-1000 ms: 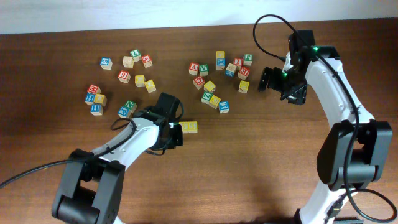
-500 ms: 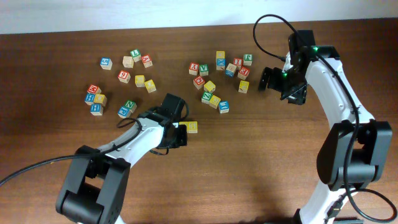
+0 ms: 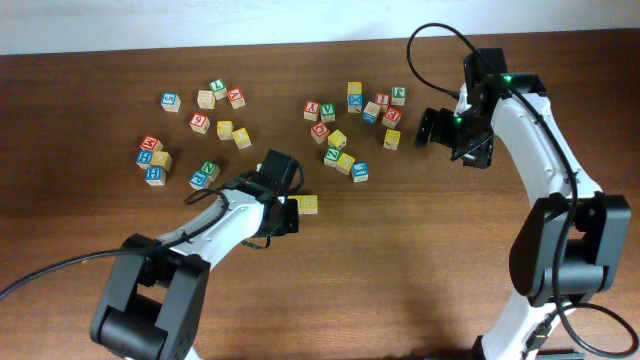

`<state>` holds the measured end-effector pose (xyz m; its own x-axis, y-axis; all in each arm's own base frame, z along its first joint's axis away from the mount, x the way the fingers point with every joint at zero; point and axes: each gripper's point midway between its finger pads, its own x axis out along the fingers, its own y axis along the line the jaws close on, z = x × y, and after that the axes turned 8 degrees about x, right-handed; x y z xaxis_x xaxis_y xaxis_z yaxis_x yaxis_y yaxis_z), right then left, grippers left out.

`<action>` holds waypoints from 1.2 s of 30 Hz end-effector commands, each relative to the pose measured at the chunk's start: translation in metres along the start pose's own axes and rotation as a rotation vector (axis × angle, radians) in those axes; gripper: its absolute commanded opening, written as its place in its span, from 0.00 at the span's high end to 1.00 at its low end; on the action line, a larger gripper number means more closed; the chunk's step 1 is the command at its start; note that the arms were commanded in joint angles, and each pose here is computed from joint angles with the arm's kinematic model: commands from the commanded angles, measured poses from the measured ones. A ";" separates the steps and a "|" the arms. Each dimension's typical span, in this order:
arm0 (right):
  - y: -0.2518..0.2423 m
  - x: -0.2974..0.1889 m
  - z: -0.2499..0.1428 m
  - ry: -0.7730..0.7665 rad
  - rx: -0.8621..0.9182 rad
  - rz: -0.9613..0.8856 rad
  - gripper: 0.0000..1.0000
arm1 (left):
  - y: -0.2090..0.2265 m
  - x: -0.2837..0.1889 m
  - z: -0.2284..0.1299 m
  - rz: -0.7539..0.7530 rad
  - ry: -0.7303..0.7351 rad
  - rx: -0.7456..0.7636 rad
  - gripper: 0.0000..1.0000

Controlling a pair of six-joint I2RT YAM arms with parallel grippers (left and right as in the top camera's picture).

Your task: Spell out RSS

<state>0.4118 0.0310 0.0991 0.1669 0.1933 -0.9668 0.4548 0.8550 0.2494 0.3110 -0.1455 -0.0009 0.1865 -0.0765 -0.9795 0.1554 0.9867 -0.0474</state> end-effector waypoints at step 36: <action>0.005 -0.015 0.006 -0.043 -0.002 0.013 0.02 | 0.003 -0.051 0.013 0.039 0.020 0.020 1.00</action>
<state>0.4117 0.0310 0.0991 0.1662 0.1933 -0.9670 0.4549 0.8550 0.2491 0.2984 -0.1350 0.0158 0.0957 -0.0072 -0.9954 0.1531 0.9882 0.0076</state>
